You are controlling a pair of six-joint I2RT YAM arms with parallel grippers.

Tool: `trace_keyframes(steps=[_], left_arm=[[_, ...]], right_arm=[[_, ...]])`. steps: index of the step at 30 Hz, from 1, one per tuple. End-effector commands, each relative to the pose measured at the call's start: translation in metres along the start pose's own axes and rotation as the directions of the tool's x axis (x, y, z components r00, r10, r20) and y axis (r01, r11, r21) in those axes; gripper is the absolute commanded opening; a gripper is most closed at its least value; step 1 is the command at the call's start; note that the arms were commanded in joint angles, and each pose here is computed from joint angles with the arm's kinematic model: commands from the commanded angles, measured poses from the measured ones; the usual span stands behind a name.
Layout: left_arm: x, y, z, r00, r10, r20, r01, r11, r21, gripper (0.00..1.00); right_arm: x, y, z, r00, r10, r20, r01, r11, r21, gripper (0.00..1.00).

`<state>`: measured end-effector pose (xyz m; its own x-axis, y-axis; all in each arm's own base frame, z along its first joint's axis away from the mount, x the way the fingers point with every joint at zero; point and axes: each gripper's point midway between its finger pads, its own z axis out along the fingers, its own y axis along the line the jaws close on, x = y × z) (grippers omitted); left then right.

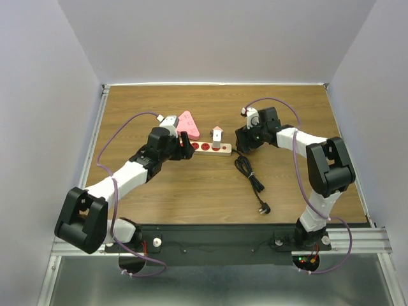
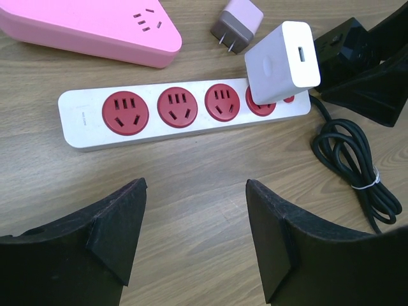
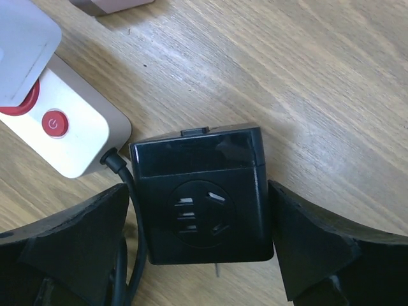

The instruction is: Insert the plug

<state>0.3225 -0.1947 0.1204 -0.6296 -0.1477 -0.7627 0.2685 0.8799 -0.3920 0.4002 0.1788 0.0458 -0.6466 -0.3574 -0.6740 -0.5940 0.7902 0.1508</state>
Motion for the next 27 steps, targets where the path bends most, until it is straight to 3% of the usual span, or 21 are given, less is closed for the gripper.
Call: trace_keyframes(steps=[1, 4, 5, 6, 7, 10, 17, 22, 27], left_arm=[[-0.009, -0.01, -0.007, 0.999, 0.011, 0.035, -0.013, 0.999, 0.033, 0.74], [-0.01, -0.011, -0.007, 0.999, 0.01, 0.037, -0.011, 0.999, 0.034, 0.72], [-0.011, -0.011, -0.008, 0.999, 0.01, 0.038, -0.012, 0.999, 0.036, 0.71], [-0.012, -0.012, -0.008, 0.999, 0.012, 0.042, -0.014, 0.999, 0.039, 0.71], [-0.014, -0.013, -0.008, 0.999, 0.011, 0.048, -0.013, 0.999, 0.044, 0.71], [-0.022, -0.019, -0.011, 0.997, 0.016, 0.074, -0.021, 0.998, 0.065, 0.7], [-0.049, -0.047, -0.033, 0.987, 0.038, 0.156, -0.066, 0.982, 0.18, 0.71], [-0.064, -0.076, -0.065, 0.966, 0.063, 0.25, -0.143, 0.938, 0.315, 0.71], [-0.076, -0.123, -0.117, 0.923, 0.074, 0.378, -0.276, 0.813, 0.512, 0.71]], right_arm=[[-0.018, 0.0, -0.004, 0.999, -0.02, 0.041, 0.021, 1.0, -0.009, 0.8], [-0.027, 0.003, -0.008, 0.998, -0.012, 0.066, 0.014, 1.0, -0.023, 0.54], [-0.033, 0.008, -0.011, 0.996, -0.013, 0.085, 0.017, 0.999, -0.044, 0.39], [-0.04, 0.01, -0.015, 0.994, -0.015, 0.104, 0.021, 0.998, -0.054, 0.33], [-0.053, 0.014, -0.025, 0.99, -0.025, 0.14, 0.034, 0.998, -0.06, 0.21], [-0.084, 0.029, -0.055, 0.971, -0.05, 0.234, 0.074, 0.993, -0.093, 0.04], [-0.129, 0.093, -0.133, 0.901, -0.079, 0.427, 0.22, 0.931, -0.292, 0.0], [-0.136, 0.147, -0.19, 0.855, -0.074, 0.513, 0.358, 0.8, -0.481, 0.0], [-0.128, 0.188, -0.238, 0.832, -0.068, 0.551, 0.474, 0.606, -0.64, 0.0]])
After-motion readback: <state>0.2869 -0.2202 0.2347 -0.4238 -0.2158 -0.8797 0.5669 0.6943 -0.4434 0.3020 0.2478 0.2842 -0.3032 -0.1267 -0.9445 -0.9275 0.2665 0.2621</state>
